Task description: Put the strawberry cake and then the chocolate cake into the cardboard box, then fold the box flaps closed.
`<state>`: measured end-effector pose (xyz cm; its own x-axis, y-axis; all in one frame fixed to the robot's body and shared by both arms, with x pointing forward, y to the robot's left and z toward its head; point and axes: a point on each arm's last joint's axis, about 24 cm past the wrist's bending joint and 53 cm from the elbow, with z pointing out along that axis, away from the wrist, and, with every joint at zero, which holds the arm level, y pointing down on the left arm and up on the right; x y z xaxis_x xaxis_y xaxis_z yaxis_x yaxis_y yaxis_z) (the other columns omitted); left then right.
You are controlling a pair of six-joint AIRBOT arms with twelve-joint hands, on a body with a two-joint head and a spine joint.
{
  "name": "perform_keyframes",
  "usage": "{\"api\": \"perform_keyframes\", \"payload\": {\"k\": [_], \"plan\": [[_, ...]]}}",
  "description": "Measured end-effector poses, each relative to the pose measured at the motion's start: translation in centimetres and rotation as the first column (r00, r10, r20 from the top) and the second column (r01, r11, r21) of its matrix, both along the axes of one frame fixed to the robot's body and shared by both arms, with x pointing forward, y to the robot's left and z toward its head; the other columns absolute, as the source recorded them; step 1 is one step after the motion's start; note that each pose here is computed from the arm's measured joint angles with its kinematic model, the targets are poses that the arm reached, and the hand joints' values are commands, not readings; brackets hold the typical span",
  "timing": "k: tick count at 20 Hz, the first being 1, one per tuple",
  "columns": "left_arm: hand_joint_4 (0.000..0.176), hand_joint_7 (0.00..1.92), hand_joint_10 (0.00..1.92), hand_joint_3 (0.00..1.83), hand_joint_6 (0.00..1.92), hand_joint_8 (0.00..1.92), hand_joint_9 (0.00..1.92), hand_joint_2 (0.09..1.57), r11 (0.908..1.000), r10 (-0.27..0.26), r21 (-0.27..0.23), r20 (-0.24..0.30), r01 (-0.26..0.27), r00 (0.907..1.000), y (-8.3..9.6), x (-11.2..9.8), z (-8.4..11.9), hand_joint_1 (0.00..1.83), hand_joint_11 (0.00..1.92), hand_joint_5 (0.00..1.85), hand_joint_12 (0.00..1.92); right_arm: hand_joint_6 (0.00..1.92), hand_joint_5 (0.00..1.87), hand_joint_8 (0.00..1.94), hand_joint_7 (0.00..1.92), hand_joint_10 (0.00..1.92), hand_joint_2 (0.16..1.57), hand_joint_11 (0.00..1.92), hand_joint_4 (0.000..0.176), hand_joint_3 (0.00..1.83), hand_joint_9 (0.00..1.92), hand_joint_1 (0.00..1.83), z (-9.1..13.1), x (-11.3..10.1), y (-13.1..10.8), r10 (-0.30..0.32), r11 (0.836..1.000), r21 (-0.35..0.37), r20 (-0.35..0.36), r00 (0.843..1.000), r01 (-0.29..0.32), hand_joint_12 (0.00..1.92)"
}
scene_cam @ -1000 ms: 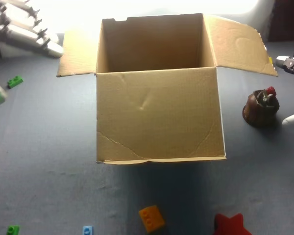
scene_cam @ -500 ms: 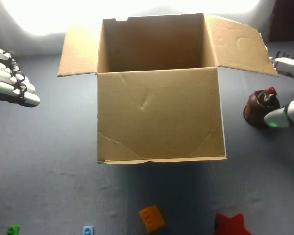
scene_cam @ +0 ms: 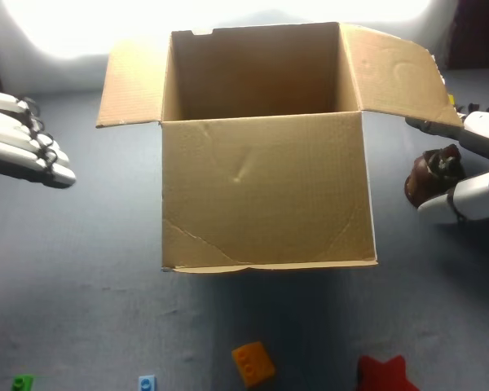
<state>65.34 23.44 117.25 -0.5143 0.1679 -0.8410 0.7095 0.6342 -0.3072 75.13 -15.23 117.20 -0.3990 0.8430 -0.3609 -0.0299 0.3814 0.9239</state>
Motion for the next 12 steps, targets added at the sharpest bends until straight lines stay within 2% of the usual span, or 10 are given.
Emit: {"api": "perform_keyframes", "payload": {"k": [2,3,5,7,8,9,10,11,12], "plan": [[0.011,0.16,0.0,0.01,0.0,0.0,0.2,1.19,1.0,0.001,-0.001,-0.004,-0.001,1.0,-0.6,0.3,-0.5,0.03,0.0,0.15,0.8,0.0,0.01,0.0,0.01,0.0,0.96,0.0,0.013,0.0,0.03,1.13,0.0,0.0,0.0,-0.001,1.0,0.0,0.001,1.0,0.001,0.07],[0.008,0.16,0.0,0.01,0.0,0.0,0.2,1.2,1.0,0.003,-0.006,-0.01,-0.003,0.9999,-0.8,0.5,-0.8,0.06,0.0,0.14,0.79,0.0,0.02,0.0,0.03,0.01,0.95,0.0,0.023,0.0,0.06,1.1,0.0,0.1,-0.1,-0.003,1.0,-0.001,0.003,1.0,0.003,0.2],[0.003,0.16,0.0,0.0,0.0,0.0,0.2,1.2,0.9998,0.005,-0.021,-0.003,-0.005,1.0,-1.3,1.0,-0.8,0.14,0.0,0.16,0.78,0.0,0.03,0.0,0.01,0.01,0.95,0.0,0.022,0.0,0.03,1.1,-0.3,0.1,-0.4,-0.009,1.0,-0.008,0.003,1.0,0.009,0.06],[0.001,0.16,0.0,0.0,0.01,0.0,0.2,1.2,0.9988,0.03,-0.038,0.012,-0.03,0.9995,-1.1,2.1,-0.4,0.14,0.0,0.18,0.78,0.01,0.05,0.0,0.04,0.01,0.96,0.0,0.027,0.0,0.03,1.11,-0.3,0.1,-0.4,-0.008,1.0,-0.008,0.001,1.0,0.008,0.07],[0.009,0.15,0.0,0.0,0.01,0.0,0.2,1.2,0.9978,0.05,-0.045,0.023,-0.049,0.9985,-0.9,2.7,-0.2,0.12,0.0,0.19,0.78,0.02,0.13,0.0,0.13,0.03,1.0,0.0,0.003,0.01,0.13,1.15,-0.2,0.1,-0.4,-0.01,1.0,-0.008,0.005,1.0,0.01,0.29],[0.006,0.17,0.0,0.0,0.01,0.01,0.21,1.2,0.9963,0.07,-0.052,0.028,-0.068,0.9972,-0.6,3.3,0.0,0.13,0.0,0.2,0.77,0.04,0.21,0.02,0.22,0.05,1.01,0.0,0.0,0.0,0.24,1.18,-0.2,0.1,-0.5,-0.011,1.0,-0.007,0.007,1.0,0.011,0.64],[0.003,0.17,0.0,0.0,0.01,0.0,0.2,1.19,0.9959,0.076,-0.053,0.034,-0.074,0.9966,-0.5,3.4,0.0,0.14,0.0,0.19,0.77,0.08,0.36,0.05,0.38,0.11,1.03,0.0,0.0,0.01,0.4,1.22,-0.2,0.1,-0.5,-0.011,1.0,-0.007,0.006,1.0,0.011,1.07],[0.007,0.17,0.0,0.0,0.0,0.0,0.2,1.18,0.9955,0.077,-0.057,0.037,-0.075,0.9963,-0.5,3.5,0.2,0.14,0.0,0.17,0.79,0.12,0.47,0.07,0.51,0.19,1.08,0.02,0.0,0.03,0.56,1.2,-0.2,0.1,-0.5,-0.011,1.0,-0.007,0.006,1.0,0.011,1.33],[0.013,0.16,0.0,0.0,0.0,0.0,0.2,1.18,0.9952,0.078,-0.063,0.038,-0.075,0.9962,-0.5,3.5,0.3,0.11,0.0,0.16,0.82,0.14,0.64,0.09,0.68,0.51,1.11,0.18,0.0,0.02,0.62,1.21,-0.2,0.1,-0.5,-0.012,1.0,-0.007,0.008,1.0,0.012,1.47]]}}
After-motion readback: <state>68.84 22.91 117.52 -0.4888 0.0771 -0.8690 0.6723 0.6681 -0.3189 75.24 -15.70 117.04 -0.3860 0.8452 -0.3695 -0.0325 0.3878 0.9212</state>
